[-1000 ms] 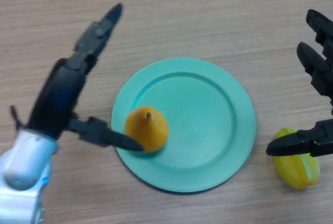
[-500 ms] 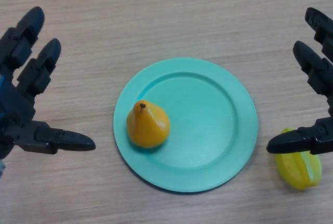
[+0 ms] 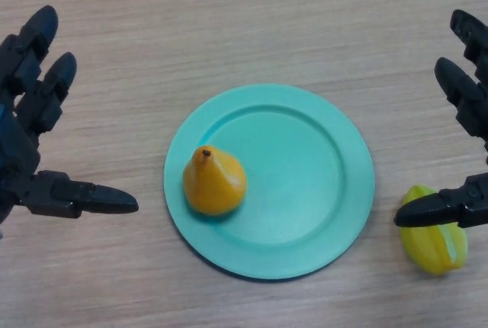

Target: Pick up the yellow pear and place it on the plate

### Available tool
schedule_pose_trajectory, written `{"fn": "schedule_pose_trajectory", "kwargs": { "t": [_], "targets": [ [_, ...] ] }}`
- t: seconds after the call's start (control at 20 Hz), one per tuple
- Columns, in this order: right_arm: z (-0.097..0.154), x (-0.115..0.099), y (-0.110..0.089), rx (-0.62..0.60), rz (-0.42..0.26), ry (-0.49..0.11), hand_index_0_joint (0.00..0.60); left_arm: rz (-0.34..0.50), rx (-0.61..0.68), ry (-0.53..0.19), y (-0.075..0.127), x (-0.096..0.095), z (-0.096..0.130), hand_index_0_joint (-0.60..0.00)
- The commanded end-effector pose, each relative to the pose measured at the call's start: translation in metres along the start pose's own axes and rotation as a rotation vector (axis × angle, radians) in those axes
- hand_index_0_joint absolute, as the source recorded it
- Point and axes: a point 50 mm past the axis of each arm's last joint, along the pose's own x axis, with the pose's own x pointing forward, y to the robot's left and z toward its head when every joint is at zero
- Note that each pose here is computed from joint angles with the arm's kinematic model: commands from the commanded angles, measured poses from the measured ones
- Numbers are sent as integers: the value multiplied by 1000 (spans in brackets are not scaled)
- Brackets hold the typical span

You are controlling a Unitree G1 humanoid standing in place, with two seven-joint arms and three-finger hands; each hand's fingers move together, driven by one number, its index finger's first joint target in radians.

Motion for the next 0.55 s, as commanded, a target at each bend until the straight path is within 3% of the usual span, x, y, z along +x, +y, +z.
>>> {"fn": "schedule_pose_trajectory", "kwargs": {
  "t": [0.05,0.55],
  "targets": [
    [34,-7,-13,-91,-57,-224,0,24,105,-244,7,0,39,0],
    [38,-10,-15,-150,-69,-272,0,21,131,-258,0,1,42,0]
  ]
}}
